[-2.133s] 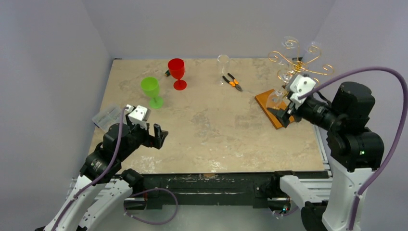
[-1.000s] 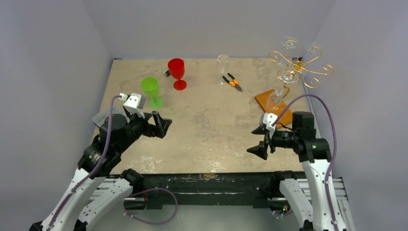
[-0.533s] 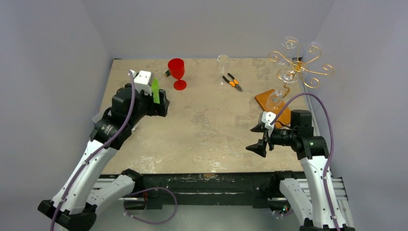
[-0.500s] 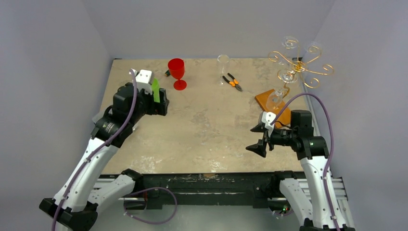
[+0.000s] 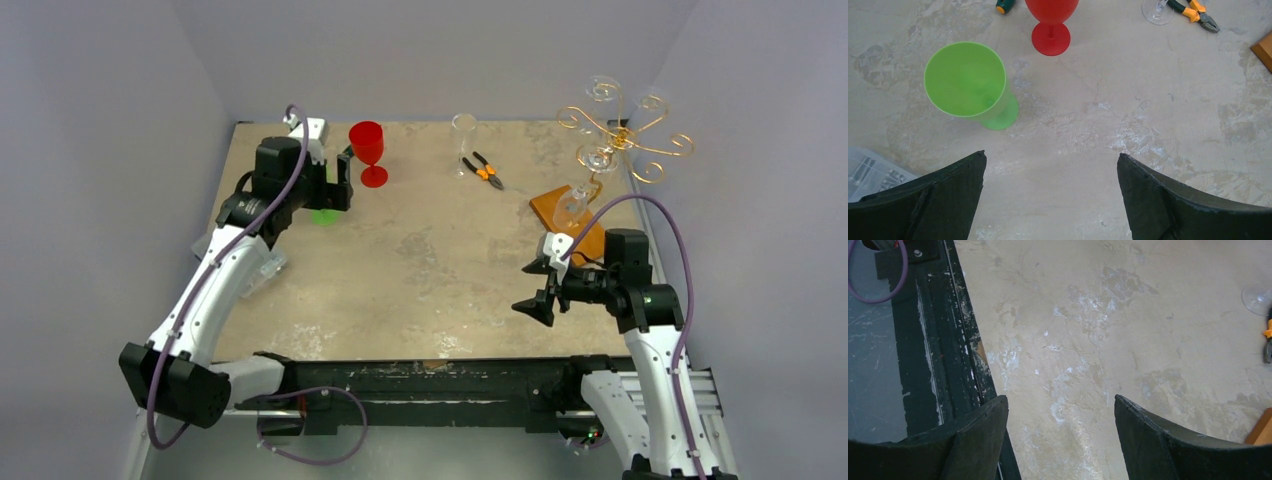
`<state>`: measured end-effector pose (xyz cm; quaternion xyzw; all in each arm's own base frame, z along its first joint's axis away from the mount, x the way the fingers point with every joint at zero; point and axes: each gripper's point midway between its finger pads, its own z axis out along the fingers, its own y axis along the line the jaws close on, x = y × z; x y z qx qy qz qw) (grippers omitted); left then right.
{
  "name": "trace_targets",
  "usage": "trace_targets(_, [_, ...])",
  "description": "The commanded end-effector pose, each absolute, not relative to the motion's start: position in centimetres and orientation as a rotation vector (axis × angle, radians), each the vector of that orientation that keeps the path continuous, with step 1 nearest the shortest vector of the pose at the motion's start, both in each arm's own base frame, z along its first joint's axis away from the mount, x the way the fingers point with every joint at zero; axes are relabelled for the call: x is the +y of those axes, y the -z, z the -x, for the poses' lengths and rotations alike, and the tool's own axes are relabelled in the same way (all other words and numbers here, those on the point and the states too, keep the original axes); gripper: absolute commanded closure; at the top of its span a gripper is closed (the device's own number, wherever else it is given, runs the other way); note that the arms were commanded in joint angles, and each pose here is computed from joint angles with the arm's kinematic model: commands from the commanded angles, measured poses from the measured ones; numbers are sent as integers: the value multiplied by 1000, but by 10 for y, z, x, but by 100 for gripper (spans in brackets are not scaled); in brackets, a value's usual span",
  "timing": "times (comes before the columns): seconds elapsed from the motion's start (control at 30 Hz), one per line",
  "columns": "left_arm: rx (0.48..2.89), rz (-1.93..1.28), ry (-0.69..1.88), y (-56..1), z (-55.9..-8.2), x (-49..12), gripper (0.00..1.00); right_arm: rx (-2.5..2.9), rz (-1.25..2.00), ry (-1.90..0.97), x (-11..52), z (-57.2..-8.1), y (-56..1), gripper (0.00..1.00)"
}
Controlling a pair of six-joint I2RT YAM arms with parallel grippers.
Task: Place the wine glass upside down on the wine glass rack
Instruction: Pick up the wine glass at the center of the board.
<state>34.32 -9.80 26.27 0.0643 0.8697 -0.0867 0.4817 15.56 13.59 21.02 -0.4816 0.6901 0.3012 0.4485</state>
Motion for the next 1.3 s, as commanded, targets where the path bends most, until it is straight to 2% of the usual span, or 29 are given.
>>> trace_targets(0.0, [2085, -155, 223, -281, -359, -98, 0, 1679, 1213, -695, 134, -160, -209, 25])
trace_targets(0.23, [2103, -165, 102, -274, -364, -82, 0, 1683, 1212, -688, 134, -161, -208, 25])
trace_targets(0.77, [2121, -154, 104, -281, -383, -85, 0, 1689, 1213, -686, 133, -162, -205, 25])
trace_targets(1.27, [2074, -171, 128, -280, -360, -83, 0, 1723, 1237, -709, 134, -165, -196, 25])
